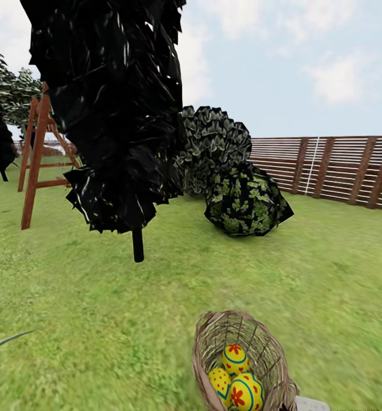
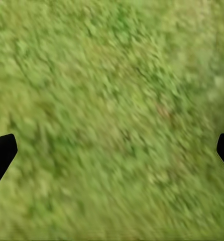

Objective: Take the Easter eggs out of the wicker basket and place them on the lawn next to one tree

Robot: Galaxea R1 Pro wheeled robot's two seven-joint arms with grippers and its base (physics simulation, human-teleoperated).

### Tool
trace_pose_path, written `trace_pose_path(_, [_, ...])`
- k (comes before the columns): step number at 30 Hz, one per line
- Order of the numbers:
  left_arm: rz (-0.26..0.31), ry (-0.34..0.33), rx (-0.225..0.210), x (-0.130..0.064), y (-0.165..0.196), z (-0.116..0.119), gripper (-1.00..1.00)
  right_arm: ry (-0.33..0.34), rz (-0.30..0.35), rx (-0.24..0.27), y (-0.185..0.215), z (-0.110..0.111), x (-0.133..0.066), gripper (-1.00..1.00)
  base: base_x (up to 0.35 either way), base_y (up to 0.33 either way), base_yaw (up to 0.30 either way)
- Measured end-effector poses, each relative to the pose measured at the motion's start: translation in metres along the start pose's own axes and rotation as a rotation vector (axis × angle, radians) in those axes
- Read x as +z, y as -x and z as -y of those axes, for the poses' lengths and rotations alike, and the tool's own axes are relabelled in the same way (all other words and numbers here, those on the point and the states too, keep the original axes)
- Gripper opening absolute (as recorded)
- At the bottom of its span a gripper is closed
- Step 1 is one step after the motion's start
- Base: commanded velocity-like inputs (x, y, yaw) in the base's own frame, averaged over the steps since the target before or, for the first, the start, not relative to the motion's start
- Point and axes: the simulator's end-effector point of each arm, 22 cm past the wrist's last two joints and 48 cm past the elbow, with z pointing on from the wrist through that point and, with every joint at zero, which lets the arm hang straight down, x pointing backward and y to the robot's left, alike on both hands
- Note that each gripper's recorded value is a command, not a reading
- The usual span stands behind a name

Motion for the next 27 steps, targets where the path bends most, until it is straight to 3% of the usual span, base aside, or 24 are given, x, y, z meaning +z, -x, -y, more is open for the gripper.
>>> trace_pose_path(15, [0.013,-0.019,-0.002,-0.001,0.005,0.005,1.0,0.001,-0.001,0.001,-0.001,0.0,-0.001,-1.0,0.263,0.207,-0.148])
trace_pose_path(27, [0.025,-0.023,-0.004,-0.002,0.011,0.006,1.0,0.002,0.015,0.004,0.005,0.0,-0.002,-1.0,0.189,0.091,-0.206])
